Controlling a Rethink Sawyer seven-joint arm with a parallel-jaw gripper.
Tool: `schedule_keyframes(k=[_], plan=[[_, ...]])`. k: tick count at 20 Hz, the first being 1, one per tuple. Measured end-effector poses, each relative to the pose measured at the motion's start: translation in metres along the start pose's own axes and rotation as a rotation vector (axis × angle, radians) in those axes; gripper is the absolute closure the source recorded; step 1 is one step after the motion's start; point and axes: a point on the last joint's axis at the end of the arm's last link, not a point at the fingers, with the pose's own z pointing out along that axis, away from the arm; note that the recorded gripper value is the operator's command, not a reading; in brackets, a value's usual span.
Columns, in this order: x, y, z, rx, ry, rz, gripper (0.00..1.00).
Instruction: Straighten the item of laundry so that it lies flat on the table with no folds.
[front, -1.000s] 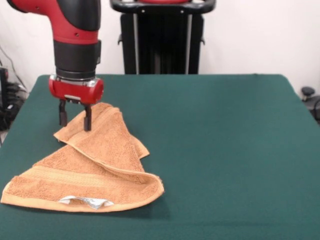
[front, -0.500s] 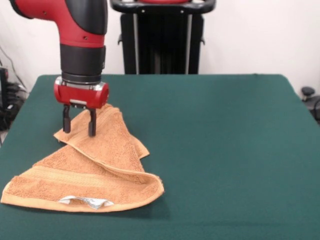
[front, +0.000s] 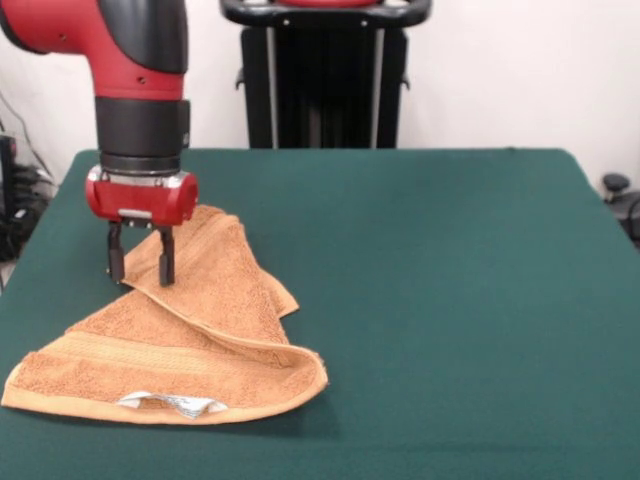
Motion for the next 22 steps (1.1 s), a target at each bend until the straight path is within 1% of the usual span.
schedule_keyframes(k=[3,9,12,19,20,22], plan=[[0.004,-0.006,0.006,-0.024,-0.003,0.016,0.0],[0.014,-0.01,0.014,-0.054,-0.004,0.017,0.0],[0.013,-0.007,0.015,-0.064,-0.012,0.008,0.0],[0.012,-0.003,0.015,-0.066,-0.018,0.002,0.0],[0.011,0.002,0.016,-0.068,-0.022,-0.005,1.0],[0.011,0.003,0.016,-0.069,-0.023,-0.007,1.0]])
